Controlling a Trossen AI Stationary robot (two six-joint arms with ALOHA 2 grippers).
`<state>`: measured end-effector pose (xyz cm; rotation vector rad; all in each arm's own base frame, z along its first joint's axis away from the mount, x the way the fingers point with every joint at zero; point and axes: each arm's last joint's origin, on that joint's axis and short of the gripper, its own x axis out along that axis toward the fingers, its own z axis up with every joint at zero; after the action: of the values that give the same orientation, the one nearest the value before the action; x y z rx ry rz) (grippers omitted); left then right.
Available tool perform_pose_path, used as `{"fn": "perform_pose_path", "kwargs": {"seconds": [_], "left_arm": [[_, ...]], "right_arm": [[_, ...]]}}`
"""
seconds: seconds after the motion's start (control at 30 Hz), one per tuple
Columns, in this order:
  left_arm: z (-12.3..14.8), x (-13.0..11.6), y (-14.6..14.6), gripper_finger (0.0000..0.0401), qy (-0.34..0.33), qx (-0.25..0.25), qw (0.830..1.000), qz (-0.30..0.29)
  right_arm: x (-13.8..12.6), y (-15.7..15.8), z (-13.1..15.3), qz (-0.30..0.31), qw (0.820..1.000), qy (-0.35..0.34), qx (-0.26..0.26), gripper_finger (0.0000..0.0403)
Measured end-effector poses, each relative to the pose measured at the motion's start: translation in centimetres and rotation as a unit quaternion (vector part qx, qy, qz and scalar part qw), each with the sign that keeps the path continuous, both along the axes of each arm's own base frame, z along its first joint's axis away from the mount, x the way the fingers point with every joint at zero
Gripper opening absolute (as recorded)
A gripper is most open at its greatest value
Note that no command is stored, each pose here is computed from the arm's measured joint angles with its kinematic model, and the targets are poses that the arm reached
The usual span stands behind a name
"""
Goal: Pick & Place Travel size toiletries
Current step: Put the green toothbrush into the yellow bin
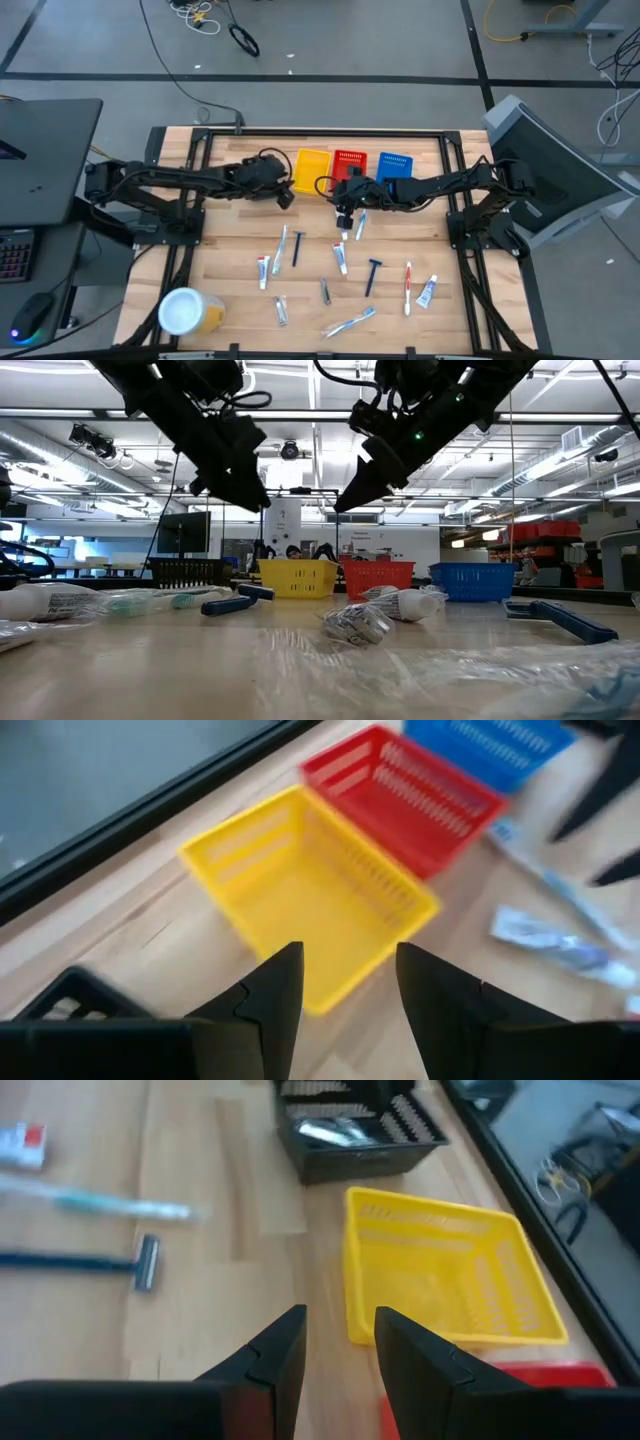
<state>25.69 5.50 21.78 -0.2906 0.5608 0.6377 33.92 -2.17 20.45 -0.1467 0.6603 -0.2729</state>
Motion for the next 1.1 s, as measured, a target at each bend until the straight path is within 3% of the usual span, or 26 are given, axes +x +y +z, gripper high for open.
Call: {"fn": "perform_pose_path", "kwargs": {"seconds": [0.47, 0.6, 0.73, 0.83, 1.1], "left_arm": [[0.0, 0.1, -0.7, 0.0171, 0.001, -0.001, 1.000, -0.009], [0.0, 0.1, -0.7, 0.0171, -0.005, -0.010, 1.000, -0.003], [-0.1, 0.2, -0.9, 0.0171, -0.018, -0.045, 0.999, -0.014], [-0.1, 0.3, -1.5, 0.0171, -0.023, -0.072, 0.996, -0.042], [-0.6, 0.8, -5.6, 0.0171, -0.022, -0.152, 0.981, -0.116]], "right_arm": [[-0.4, -1.7, -0.3, -0.021, 0.999, 0.025, -0.011, 0.0129], [-0.5, -2.5, -0.3, -0.011, 1.000, 0.022, 0.009, 0.0129], [-0.5, -2.9, -0.3, -0.008, 1.000, 0.018, 0.021, 0.0129], [-0.5, -3.1, -0.3, -0.041, 0.999, 0.011, 0.027, 0.0129], [-0.5, -3.1, -0.3, -0.051, 0.998, 0.007, 0.032, 0.0129]]}}
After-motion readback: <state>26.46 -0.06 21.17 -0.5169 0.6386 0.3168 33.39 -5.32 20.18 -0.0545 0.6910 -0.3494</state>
